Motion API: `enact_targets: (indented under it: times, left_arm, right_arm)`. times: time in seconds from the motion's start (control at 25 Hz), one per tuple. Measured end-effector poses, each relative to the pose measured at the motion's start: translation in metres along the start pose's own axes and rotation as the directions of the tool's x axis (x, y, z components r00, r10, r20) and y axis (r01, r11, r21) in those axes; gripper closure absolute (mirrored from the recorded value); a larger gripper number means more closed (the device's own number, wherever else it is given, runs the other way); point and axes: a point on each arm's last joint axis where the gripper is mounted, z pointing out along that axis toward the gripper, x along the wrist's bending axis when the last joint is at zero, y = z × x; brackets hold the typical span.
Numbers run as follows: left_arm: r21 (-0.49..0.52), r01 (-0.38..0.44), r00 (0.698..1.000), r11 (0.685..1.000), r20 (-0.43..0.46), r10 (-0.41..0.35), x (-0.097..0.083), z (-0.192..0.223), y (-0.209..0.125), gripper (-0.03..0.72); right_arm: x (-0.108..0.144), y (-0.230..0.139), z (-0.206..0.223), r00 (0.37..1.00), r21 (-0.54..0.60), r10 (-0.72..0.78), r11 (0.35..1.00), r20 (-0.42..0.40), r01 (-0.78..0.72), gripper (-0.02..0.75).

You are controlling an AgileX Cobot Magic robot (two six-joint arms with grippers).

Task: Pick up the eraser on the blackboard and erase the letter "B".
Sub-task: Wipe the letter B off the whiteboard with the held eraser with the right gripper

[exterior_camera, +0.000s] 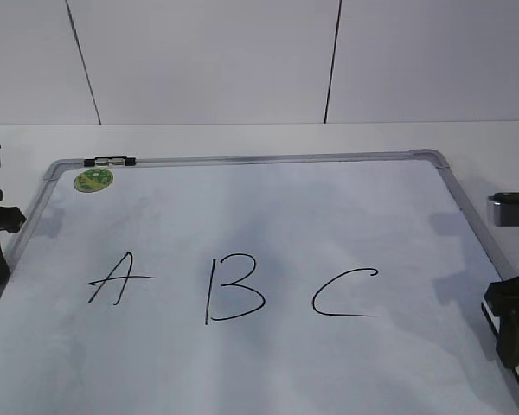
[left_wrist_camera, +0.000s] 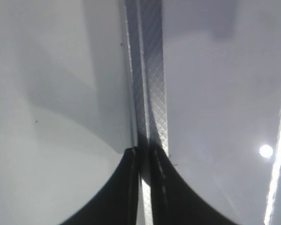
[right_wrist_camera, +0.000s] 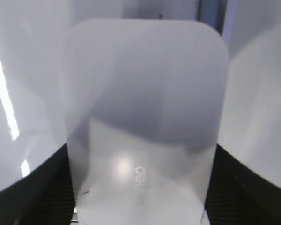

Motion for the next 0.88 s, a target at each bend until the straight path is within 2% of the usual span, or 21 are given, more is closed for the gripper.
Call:
enact_targets:
  times: [0.2, 0.36, 0.6, 0.72, 0.88]
  left_arm:
    - [0.000, 0.000, 1.000, 1.000, 0.000, 0.000, 0.000, 0.000, 0.000, 0.673]
    - [0.000, 0.000, 1.000, 1.000, 0.000, 0.000, 0.000, 0.000, 0.000, 0.673]
    - [0.000, 0.000, 1.000, 1.000, 0.000, 0.000, 0.000, 0.000, 0.000, 0.673]
    - [0.002, 0.000, 1.000, 1.000, 0.000, 0.000, 0.000, 0.000, 0.000, 0.673]
    - [0.002, 0.000, 1.000, 1.000, 0.000, 0.000, 0.000, 0.000, 0.000, 0.673]
  right_arm:
    - [0.001, -0.004, -0.001, 1.000, 0.050, 0.008, 0.999, -0.010, -0.007, 0.211]
    - [0.007, 0.001, -0.012, 0.997, 0.052, 0.016, 0.999, -0.070, -0.013, 0.211]
    - [0.022, 0.013, -0.039, 0.978, 0.005, -0.014, 1.000, -0.208, 0.015, 0.211]
    - [0.030, 0.020, -0.052, 0.975, -0.042, -0.057, 0.998, -0.215, 0.049, 0.211]
    - [0.054, 0.021, -0.066, 0.964, -0.093, -0.155, 0.986, -0.214, 0.137, 0.211]
